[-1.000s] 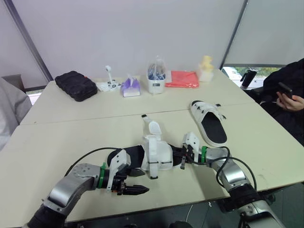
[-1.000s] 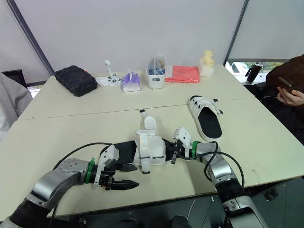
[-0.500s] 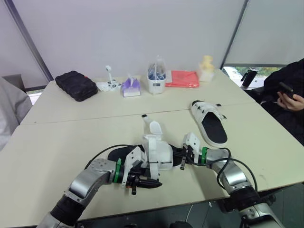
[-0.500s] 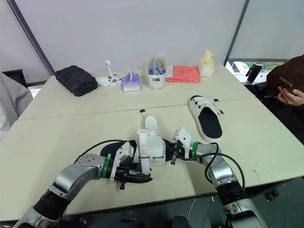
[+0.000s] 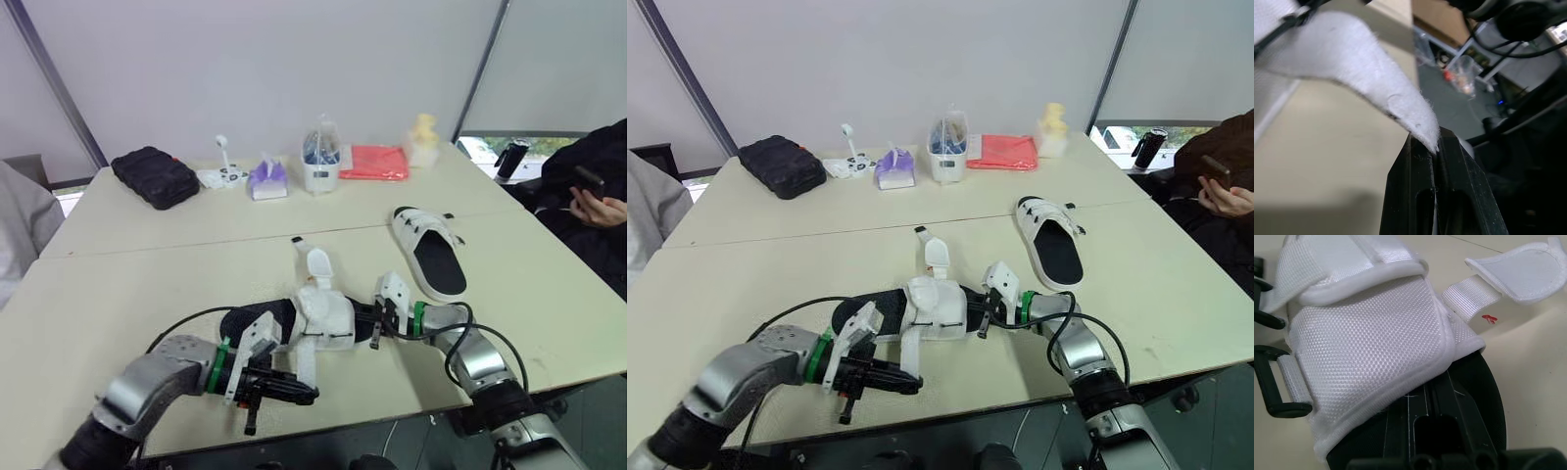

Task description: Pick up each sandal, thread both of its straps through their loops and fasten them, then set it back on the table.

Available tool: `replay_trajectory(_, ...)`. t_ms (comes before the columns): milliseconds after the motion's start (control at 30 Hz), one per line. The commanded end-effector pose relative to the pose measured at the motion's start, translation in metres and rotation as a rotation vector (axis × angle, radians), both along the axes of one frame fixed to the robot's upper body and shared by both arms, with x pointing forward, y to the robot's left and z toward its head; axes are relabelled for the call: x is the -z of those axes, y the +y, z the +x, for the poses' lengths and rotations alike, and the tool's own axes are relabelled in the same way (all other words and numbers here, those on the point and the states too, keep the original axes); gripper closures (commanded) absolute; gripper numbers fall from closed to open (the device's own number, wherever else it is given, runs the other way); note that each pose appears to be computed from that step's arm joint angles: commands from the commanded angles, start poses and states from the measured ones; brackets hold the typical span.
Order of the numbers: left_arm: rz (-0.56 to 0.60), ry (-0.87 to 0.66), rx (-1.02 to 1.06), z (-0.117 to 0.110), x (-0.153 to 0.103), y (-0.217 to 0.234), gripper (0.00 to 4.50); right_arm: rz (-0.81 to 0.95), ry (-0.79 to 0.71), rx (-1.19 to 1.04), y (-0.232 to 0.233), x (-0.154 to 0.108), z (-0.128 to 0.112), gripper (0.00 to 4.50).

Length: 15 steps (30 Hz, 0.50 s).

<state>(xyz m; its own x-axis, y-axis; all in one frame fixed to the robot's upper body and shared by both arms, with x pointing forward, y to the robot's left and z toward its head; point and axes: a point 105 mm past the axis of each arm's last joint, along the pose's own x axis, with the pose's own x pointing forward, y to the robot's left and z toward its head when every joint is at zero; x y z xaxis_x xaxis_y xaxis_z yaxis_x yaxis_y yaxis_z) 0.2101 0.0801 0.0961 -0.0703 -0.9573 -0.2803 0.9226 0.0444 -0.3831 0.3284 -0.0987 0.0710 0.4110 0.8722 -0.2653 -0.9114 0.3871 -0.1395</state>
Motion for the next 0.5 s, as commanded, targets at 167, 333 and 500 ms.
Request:
replay_trajectory(167, -0.146, 0.046, 0.056, -0.011, -0.047, -0.004, 4.48, -0.075, 0.099, 0.007, -0.004, 0.031, -0.005, 4.5)
replay_trajectory(333, -0.275, 0.03, -0.064, 0.023, -0.074, -0.008, 4.48, -0.074, 0.095, 0.004, -0.003, 0.031, -0.003, 4.5)
replay_trajectory(500, -0.359, 0.095, -0.229, 0.064, -0.081, -0.013, 4.48, -0.071, 0.094, 0.002, 0.0, 0.032, -0.003, 4.5)
